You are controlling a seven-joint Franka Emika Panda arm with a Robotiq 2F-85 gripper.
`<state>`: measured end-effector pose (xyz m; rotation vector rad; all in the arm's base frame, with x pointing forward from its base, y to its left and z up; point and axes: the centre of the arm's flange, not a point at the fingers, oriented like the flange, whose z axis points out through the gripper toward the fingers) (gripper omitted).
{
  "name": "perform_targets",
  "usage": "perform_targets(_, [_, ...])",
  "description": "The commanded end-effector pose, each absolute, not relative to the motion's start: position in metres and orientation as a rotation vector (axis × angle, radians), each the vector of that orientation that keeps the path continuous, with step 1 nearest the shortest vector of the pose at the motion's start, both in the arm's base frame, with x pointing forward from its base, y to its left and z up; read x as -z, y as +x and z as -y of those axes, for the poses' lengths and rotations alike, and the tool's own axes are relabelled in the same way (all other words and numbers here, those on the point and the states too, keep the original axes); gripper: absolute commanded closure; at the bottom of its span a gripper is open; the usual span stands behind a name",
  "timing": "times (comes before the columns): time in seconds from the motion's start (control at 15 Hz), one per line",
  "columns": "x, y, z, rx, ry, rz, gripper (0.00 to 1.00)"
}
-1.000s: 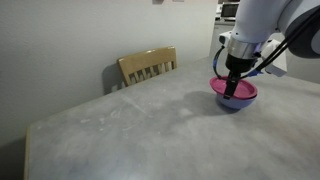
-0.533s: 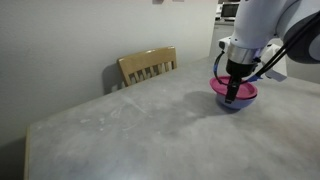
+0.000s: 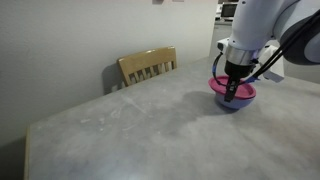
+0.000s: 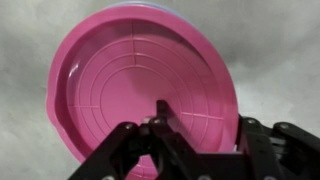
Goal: Put the pink lid on the table
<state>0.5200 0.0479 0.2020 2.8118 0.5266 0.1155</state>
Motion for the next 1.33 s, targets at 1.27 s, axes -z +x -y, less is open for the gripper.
perform_targets(1.27, [-0.248,0.526,-0.066,-0.096,2.732,-0.407,0.97])
